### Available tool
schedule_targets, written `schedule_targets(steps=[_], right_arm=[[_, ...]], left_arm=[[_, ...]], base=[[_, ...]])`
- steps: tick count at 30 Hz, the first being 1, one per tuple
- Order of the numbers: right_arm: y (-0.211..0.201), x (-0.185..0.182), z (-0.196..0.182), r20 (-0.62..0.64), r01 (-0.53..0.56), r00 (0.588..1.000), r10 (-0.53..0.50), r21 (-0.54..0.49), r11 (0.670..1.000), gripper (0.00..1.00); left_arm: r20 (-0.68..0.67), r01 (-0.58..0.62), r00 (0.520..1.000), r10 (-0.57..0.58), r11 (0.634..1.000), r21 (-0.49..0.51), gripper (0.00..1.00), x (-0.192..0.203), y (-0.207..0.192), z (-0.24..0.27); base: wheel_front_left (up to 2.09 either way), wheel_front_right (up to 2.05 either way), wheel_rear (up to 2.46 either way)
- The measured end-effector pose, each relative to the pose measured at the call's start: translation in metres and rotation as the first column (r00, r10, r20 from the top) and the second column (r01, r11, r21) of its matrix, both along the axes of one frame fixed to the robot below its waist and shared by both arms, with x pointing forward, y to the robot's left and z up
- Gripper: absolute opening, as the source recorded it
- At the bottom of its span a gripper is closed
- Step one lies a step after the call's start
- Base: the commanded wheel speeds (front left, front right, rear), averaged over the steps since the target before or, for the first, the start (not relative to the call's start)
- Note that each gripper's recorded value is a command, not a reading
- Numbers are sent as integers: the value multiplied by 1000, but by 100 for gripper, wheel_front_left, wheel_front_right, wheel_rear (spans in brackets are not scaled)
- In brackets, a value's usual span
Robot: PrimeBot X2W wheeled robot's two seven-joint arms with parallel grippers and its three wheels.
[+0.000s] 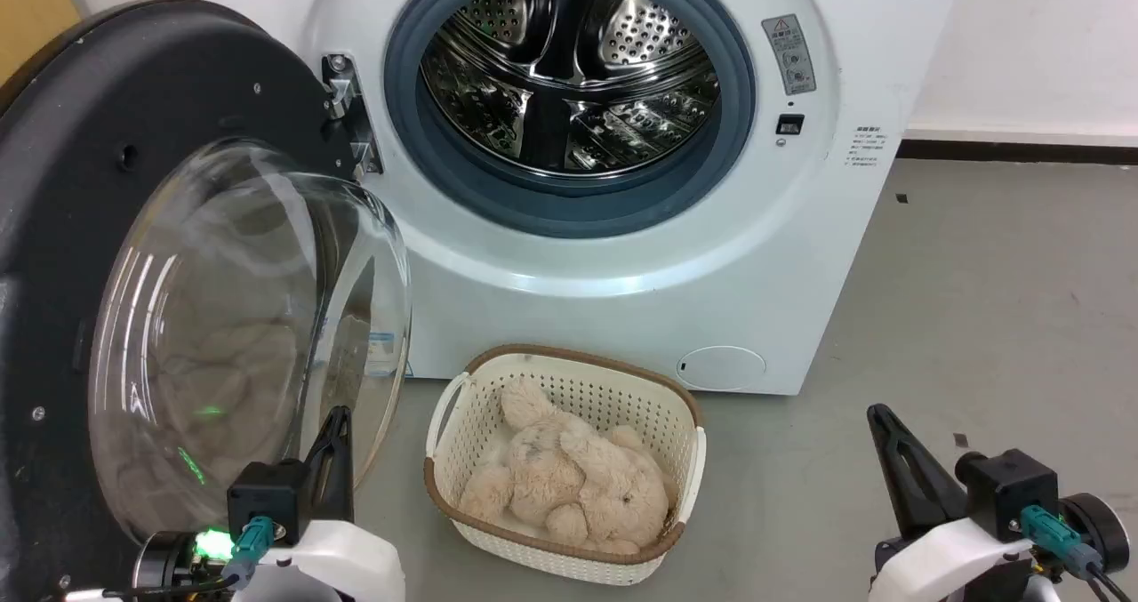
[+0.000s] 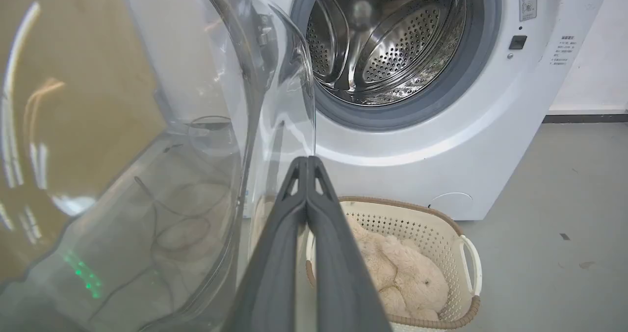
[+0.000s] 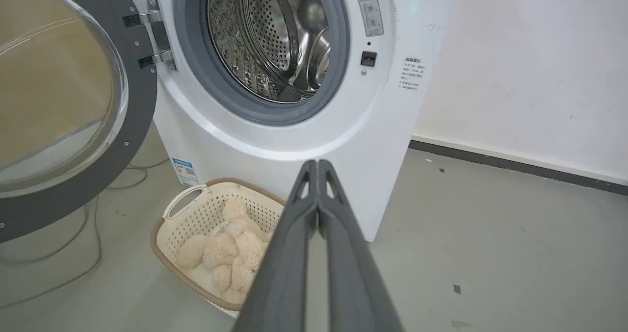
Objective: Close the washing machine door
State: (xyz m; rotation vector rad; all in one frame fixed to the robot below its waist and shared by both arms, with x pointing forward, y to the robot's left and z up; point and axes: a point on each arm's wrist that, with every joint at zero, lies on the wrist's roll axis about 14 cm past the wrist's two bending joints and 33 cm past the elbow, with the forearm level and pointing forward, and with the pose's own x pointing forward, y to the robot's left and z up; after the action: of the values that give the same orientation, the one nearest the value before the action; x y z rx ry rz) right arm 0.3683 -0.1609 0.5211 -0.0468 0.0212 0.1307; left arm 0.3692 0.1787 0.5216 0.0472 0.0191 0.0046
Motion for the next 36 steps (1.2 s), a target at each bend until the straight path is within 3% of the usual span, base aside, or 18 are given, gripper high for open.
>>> schedule_targets(steps=[23,24,35,36], right_arm=[[0,0,0,0,0,1000,0,0,1000,0],[0,0,0,0,-1,1000,1,0,1000,100],[-2,0,0,6,7,1000,-7,11,1000,100],[-3,1,0,6,8,1000,-8,12,1000,100]], left_arm=[[0,0,1000,0,1000,0,0,0,0,0],[0,-1,1000,1,1000,0,100,0,0,0],[6,-7,1000,7,1000,0,100,0,0,0],[6,-10,1000,10,1000,0,33,0,0,0]], base=[[0,0,0],[0,0,0],[0,0,0],[0,0,0]])
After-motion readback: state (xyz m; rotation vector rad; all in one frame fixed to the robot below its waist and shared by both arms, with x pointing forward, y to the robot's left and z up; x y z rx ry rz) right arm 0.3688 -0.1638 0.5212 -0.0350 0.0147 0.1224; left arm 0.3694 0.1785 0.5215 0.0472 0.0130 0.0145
